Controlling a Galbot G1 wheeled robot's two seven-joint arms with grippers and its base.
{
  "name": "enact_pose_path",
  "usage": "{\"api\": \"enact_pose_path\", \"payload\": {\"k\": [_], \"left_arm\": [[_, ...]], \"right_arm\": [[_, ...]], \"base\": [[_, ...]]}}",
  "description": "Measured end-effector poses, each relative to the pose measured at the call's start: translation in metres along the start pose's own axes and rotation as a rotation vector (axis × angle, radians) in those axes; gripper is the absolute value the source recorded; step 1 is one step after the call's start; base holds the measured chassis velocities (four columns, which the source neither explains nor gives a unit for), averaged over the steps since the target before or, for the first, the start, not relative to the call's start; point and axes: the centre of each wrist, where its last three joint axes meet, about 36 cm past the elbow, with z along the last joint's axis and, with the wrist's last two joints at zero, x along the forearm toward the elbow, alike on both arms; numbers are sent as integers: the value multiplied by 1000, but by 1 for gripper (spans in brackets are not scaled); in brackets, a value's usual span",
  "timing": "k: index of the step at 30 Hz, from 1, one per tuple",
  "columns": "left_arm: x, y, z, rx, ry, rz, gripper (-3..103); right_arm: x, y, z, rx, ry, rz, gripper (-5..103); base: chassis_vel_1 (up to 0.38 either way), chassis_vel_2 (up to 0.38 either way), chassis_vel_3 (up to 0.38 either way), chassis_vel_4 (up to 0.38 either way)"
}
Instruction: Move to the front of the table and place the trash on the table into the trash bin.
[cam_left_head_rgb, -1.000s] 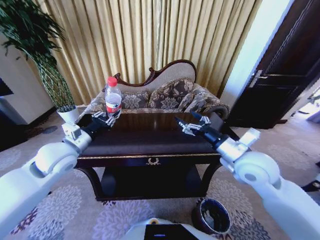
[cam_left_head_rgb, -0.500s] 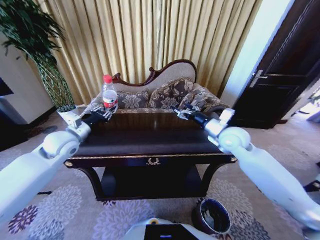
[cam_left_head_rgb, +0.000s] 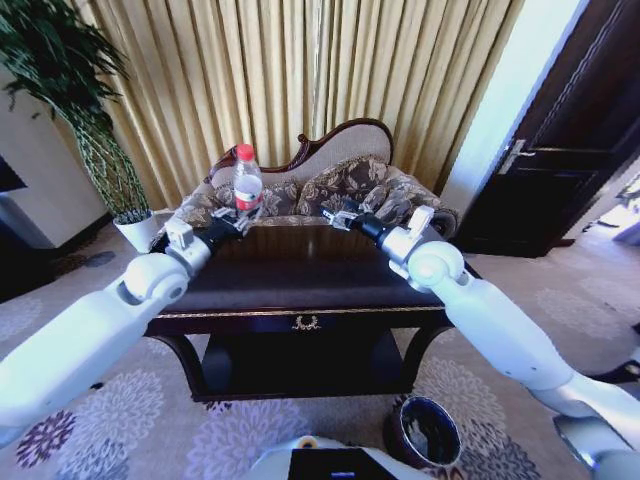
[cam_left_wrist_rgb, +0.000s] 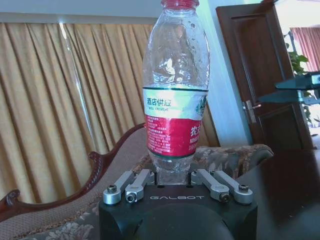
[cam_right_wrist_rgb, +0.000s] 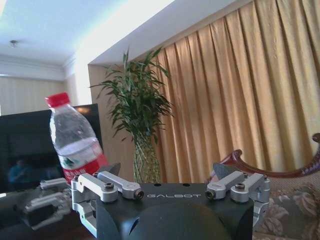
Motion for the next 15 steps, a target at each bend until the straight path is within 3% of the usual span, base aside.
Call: {"api": "enact_pose_path", "payload": {"k": [15], "left_arm": [[-18,-22,-7,7,37,92,26]], "right_arm": [[8,18,-8,63,-31,-32,100]], "base": [[0,0,0,0]]}}
